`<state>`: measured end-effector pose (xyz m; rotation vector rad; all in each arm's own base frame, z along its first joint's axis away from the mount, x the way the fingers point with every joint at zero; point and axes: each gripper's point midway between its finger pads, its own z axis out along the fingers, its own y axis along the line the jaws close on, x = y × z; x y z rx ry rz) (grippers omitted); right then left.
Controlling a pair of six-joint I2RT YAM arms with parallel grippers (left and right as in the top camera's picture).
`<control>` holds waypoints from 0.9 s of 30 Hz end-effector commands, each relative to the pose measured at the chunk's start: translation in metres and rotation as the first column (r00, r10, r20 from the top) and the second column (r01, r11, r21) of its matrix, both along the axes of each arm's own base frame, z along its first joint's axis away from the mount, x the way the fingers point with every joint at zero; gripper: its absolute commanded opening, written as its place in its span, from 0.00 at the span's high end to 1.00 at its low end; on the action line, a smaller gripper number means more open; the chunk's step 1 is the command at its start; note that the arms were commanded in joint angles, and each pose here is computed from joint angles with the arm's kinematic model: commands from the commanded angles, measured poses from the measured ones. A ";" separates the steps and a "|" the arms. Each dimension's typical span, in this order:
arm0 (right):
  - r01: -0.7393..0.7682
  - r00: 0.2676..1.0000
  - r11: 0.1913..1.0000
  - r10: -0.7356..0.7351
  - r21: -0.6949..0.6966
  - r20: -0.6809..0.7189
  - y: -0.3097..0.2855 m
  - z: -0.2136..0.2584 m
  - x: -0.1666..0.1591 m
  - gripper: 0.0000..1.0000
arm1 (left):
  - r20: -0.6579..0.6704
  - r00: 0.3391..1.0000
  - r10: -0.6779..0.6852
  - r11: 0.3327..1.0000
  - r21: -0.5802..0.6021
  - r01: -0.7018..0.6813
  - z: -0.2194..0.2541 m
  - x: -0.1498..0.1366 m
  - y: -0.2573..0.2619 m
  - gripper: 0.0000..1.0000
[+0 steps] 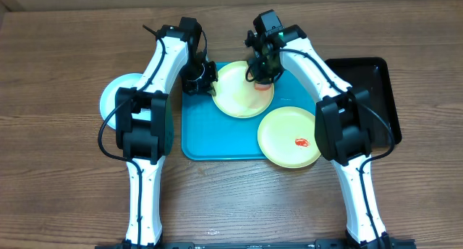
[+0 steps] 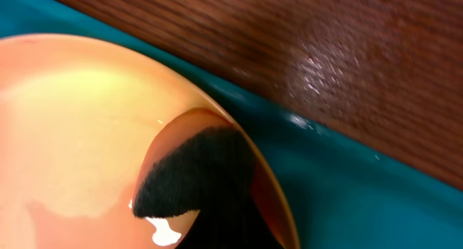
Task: Clean dirty plates on tray and stack at the side
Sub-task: 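Scrub the back yellow plate with the sponge in the right gripper, then lift the sponge away to the back right with the right gripper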
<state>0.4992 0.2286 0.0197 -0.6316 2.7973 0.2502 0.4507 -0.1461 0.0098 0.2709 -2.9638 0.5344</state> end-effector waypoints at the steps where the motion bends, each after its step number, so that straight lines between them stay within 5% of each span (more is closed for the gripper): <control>1: -0.127 0.992 0.985 0.129 0.116 -0.008 0.045 0.013 -0.020 0.96 | -0.024 1.000 0.008 1.000 0.003 -0.008 -0.015 -0.001 0.005 0.96; 11: -0.180 0.942 0.963 0.228 0.203 -0.248 0.056 0.012 -0.086 0.96 | -0.019 1.000 0.008 1.000 0.002 -0.008 -0.015 0.001 0.005 0.96; 18: -0.015 0.993 0.999 0.011 -0.032 -0.116 -0.018 0.041 -0.043 0.96 | -0.008 1.000 0.007 1.000 0.016 -0.007 -0.016 0.003 0.007 0.96; 24: 0.016 1.000 1.000 -0.016 -0.005 0.022 -0.017 0.082 -0.024 0.96 | 0.023 1.000 0.004 1.000 0.015 -0.004 -0.016 0.010 0.006 0.96; 27: 0.036 0.998 0.999 -0.036 0.014 0.054 -0.018 0.093 -0.019 0.96 | 0.038 0.999 -0.004 0.999 0.044 0.003 -0.018 0.012 0.008 0.85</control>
